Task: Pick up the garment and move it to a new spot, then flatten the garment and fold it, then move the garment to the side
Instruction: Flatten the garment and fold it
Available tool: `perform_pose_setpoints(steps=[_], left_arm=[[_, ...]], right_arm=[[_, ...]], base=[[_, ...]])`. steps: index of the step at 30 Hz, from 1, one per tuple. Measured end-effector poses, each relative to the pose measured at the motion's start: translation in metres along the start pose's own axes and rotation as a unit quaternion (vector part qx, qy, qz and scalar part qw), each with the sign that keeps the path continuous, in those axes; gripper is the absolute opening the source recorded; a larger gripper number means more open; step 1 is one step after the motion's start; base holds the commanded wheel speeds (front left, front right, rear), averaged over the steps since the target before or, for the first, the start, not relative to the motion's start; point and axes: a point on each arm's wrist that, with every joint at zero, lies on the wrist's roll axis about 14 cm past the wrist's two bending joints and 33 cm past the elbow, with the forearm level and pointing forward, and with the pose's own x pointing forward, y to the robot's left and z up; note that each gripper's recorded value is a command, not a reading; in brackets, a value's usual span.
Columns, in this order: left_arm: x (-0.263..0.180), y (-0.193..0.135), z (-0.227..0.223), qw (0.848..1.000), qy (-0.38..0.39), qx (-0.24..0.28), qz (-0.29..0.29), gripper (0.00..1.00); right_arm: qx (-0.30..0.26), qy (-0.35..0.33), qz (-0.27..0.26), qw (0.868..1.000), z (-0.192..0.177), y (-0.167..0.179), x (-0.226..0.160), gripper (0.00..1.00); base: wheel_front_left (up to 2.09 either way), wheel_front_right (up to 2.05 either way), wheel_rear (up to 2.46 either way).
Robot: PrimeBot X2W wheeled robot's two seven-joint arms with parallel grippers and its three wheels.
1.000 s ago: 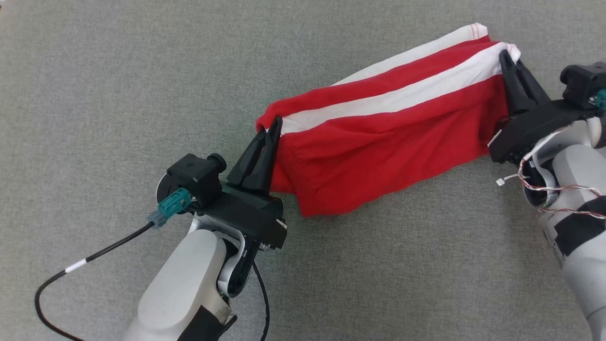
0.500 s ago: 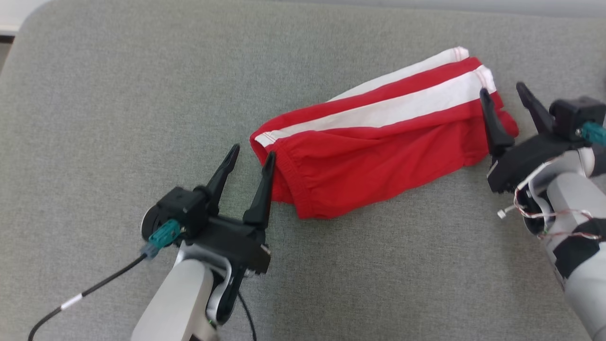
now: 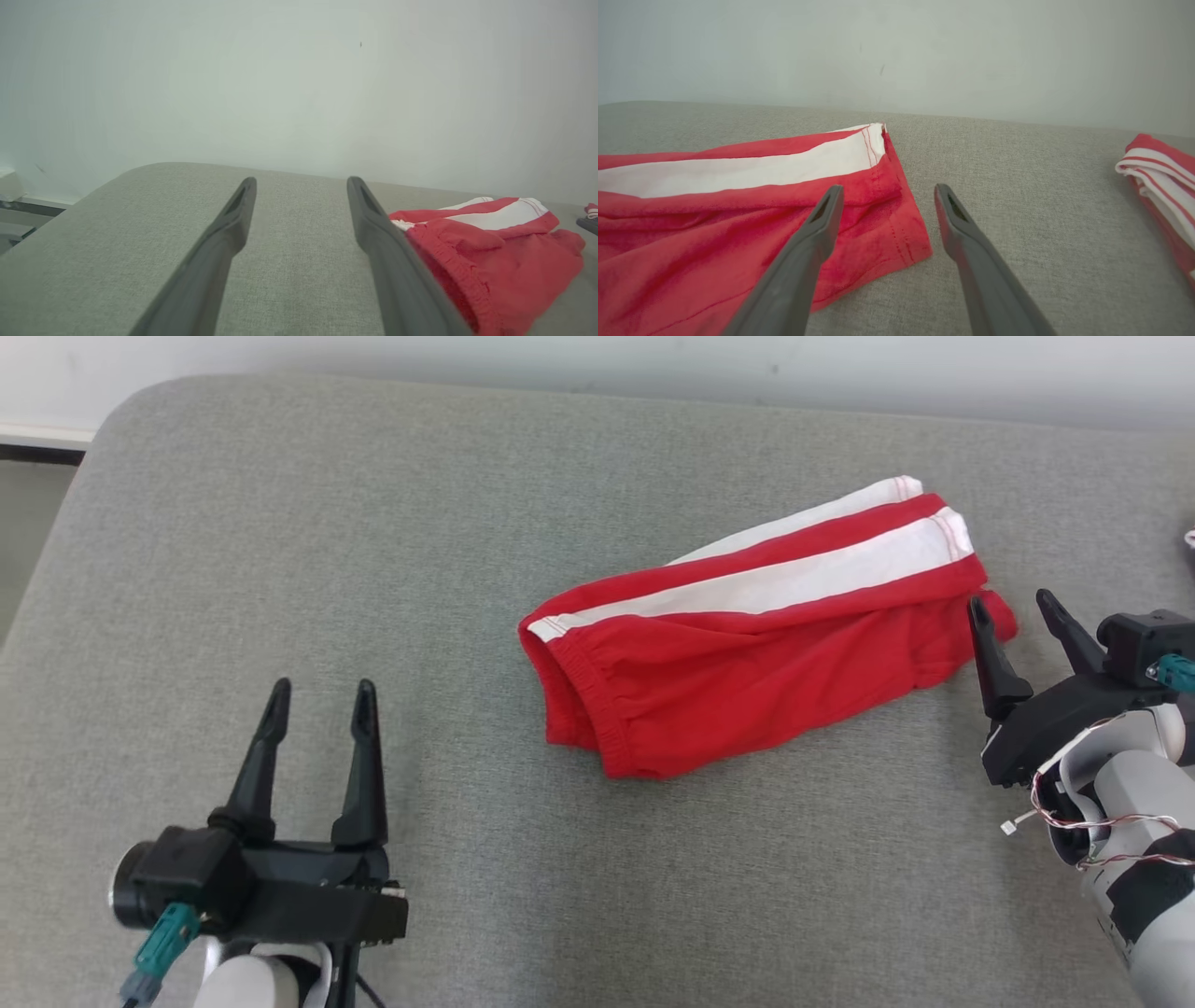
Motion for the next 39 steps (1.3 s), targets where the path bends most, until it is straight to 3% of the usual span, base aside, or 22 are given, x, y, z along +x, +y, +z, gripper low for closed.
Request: perform_pose_setpoints(steps=[11, 17, 23, 25, 26, 27, 33, 39], left_arm=[[-0.018, 0.016, 0.001, 0.999, 0.005, 0.022, 0.029, 1.0], [-0.021, 0.02, -0.002, 0.999, 0.011, 0.023, 0.04, 1.0], [-0.021, 0.022, -0.003, 0.999, 0.013, 0.024, 0.046, 1.0], [-0.02, 0.021, -0.004, 0.999, 0.014, 0.023, 0.045, 1.0], [-0.02, 0.02, -0.005, 0.999, 0.015, 0.022, 0.043, 1.0], [-0.02, 0.018, -0.005, 0.999, 0.015, 0.022, 0.041, 1.0], [-0.021, 0.013, -0.003, 0.999, 0.012, 0.019, 0.034, 1.0], [-0.036, 0.011, -0.001, 0.999, 0.015, 0.02, 0.034, 1.0]], right_arm=[[0.009, 0.036, -0.015, 0.999, -0.014, 0.0, 0.025, 1.0], [0.031, 0.089, -0.036, 0.995, -0.041, -0.006, 0.03, 1.0], [0.055, 0.083, -0.026, 0.995, -0.04, 0.008, 0.037, 1.0], [0.057, 0.088, -0.025, 0.994, -0.042, 0.009, 0.037, 0.47], [0.058, 0.092, -0.025, 0.994, -0.043, 0.009, 0.037, 0.04], [0.058, 0.095, -0.024, 0.993, -0.044, 0.01, 0.037, 0.0], [0.053, 0.084, -0.013, 0.995, -0.039, 0.017, 0.031, 0.0], [0.075, 0.05, -0.013, 0.996, -0.031, 0.016, 0.0, 0.0]], base=[[0.0, 0.0, 0.0], [0.0, 0.0, 0.0], [0.0, 0.0, 0.0], [0.0, 0.0, 0.0], [0.0, 0.0, 0.0], [0.0, 0.0, 0.0], [0.0, 0.0, 0.0], [0.0, 0.0, 0.0]])
